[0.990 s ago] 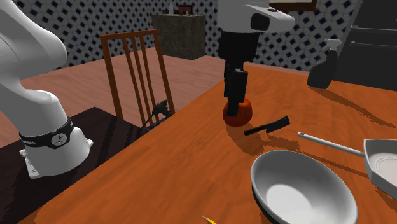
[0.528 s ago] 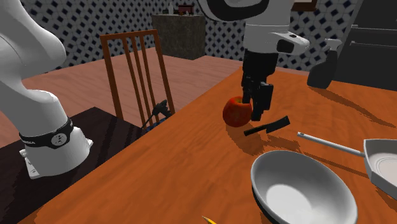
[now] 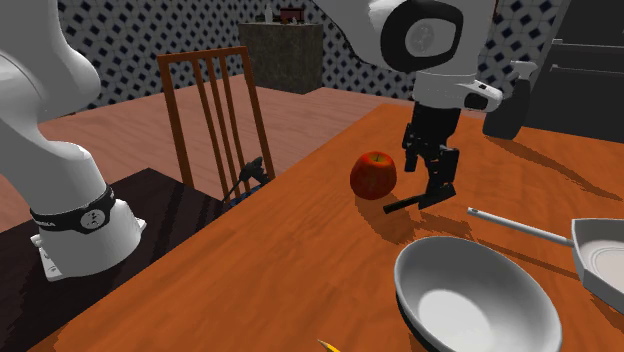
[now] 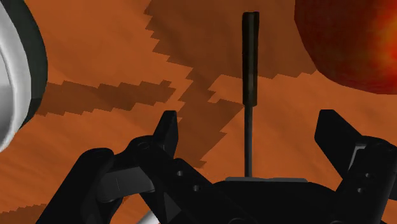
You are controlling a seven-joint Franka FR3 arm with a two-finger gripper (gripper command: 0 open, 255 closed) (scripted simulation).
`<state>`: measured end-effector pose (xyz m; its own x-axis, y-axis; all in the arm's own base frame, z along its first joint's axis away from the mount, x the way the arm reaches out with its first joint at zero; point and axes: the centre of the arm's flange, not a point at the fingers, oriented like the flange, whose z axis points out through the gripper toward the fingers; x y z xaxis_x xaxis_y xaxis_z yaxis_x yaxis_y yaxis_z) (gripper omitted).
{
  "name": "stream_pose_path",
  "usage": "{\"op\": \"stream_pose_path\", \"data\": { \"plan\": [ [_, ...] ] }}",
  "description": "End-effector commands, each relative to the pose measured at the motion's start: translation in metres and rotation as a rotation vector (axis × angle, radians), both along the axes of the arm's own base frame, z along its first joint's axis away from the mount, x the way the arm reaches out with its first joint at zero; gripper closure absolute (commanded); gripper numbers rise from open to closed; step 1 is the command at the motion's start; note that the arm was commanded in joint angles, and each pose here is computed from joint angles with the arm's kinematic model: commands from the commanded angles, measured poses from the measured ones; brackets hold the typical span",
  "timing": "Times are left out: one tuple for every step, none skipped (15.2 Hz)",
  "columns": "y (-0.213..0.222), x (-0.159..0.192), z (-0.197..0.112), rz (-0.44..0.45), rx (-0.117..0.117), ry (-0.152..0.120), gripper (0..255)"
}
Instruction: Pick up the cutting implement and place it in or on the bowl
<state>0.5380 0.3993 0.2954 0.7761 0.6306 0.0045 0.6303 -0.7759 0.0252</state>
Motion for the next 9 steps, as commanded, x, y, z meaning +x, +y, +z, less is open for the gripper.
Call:
{"op": "stream_pose_path", "data": {
  "plan": [
    [0.016,0.005,-0.011,0.019,0.001,-0.003,0],
    [0.016,0.005,-0.016,0.019,0.001,-0.003,0],
    [0.016,0.005,-0.021,0.019,0.001,-0.003,0],
    [0.016,0.005,-0.026,0.019,0.001,-0.003,0],
    [0.016,0.006,-0.032,0.019,0.001,-0.003,0],
    [0.016,0.006,-0.037,0.019,0.001,-0.003,0],
    [0.016,0.006,-0.042,0.019,0.001,-0.003,0],
    [0.016,0.006,-0.047,0.019,0.001,-0.003,0],
    [0.016,0.006,-0.05,0.019,0.001,-0.003,0]
  ]
}}
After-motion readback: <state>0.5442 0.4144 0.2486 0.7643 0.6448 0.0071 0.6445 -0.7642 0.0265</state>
